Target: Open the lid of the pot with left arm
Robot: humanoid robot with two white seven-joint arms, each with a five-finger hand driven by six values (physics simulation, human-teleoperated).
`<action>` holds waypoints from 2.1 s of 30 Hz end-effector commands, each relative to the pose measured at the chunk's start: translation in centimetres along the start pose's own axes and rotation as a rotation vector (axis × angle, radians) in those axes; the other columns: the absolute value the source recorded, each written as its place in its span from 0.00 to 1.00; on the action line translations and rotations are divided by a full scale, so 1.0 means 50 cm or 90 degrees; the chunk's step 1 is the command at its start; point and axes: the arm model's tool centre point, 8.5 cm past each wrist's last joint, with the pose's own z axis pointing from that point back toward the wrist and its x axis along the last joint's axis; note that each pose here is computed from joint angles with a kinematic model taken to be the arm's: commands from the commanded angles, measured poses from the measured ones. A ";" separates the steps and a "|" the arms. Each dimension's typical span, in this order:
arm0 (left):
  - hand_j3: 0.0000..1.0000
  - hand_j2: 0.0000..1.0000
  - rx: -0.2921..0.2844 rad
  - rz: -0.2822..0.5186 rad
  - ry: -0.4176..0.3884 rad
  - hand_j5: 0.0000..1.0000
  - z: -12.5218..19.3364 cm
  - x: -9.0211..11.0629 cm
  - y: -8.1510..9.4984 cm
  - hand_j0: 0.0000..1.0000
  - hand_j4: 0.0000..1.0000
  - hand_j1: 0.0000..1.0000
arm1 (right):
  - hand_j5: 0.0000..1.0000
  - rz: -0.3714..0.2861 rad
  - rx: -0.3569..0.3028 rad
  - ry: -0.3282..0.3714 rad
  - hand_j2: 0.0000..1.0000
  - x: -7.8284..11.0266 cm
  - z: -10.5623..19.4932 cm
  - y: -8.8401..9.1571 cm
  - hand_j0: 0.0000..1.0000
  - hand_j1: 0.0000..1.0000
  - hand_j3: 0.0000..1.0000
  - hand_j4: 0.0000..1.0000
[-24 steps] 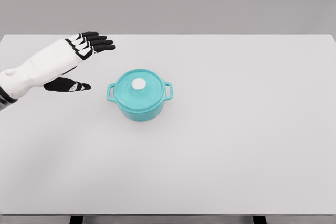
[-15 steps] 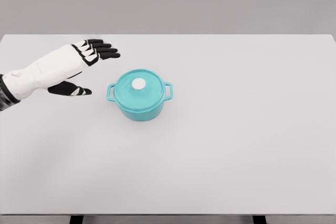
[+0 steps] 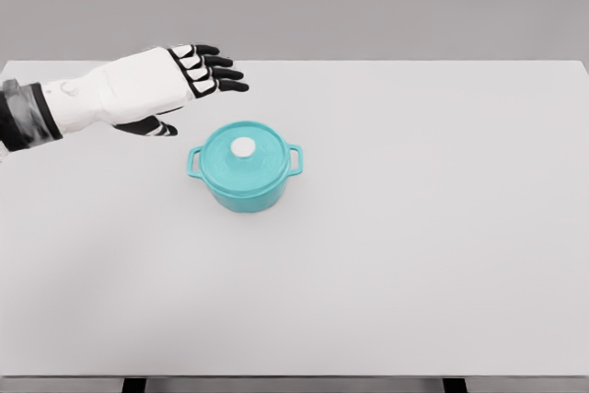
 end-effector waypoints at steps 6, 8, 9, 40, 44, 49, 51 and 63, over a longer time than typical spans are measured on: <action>1.00 1.00 -0.009 -0.027 -0.013 1.00 -0.059 0.013 -0.007 1.00 1.00 1.00 | 1.00 0.000 0.000 -0.001 1.00 0.001 0.000 0.000 1.00 1.00 1.00 1.00; 1.00 1.00 -0.005 -0.034 -0.015 1.00 -0.065 0.013 0.003 1.00 1.00 1.00 | 1.00 0.000 0.000 0.000 1.00 0.000 0.000 0.000 1.00 1.00 1.00 1.00; 1.00 1.00 -0.007 -0.036 -0.016 1.00 -0.066 0.014 0.003 1.00 1.00 1.00 | 1.00 0.000 0.000 0.000 1.00 0.000 0.000 0.000 1.00 1.00 1.00 1.00; 1.00 1.00 -0.113 -0.124 -0.035 1.00 -0.149 0.043 -0.057 1.00 1.00 1.00 | 1.00 0.000 0.000 0.000 1.00 0.000 0.000 0.000 1.00 1.00 1.00 1.00; 1.00 1.00 -0.119 -0.118 -0.043 1.00 -0.161 0.050 -0.068 1.00 1.00 1.00 | 1.00 0.000 0.000 0.000 1.00 0.000 0.000 0.000 1.00 1.00 1.00 1.00; 1.00 1.00 -0.120 -0.119 -0.045 1.00 -0.162 0.051 -0.069 1.00 1.00 1.00 | 1.00 0.000 0.000 0.000 1.00 0.000 0.000 0.000 1.00 1.00 1.00 1.00; 1.00 1.00 -0.122 -0.118 -0.045 1.00 -0.162 0.051 -0.071 1.00 1.00 1.00 | 1.00 0.000 0.000 0.000 1.00 0.000 0.000 0.000 1.00 1.00 1.00 1.00; 1.00 1.00 -0.145 -0.124 -0.058 1.00 -0.166 0.058 -0.085 1.00 1.00 1.00 | 1.00 0.000 0.000 0.000 1.00 0.000 0.000 0.000 1.00 1.00 1.00 1.00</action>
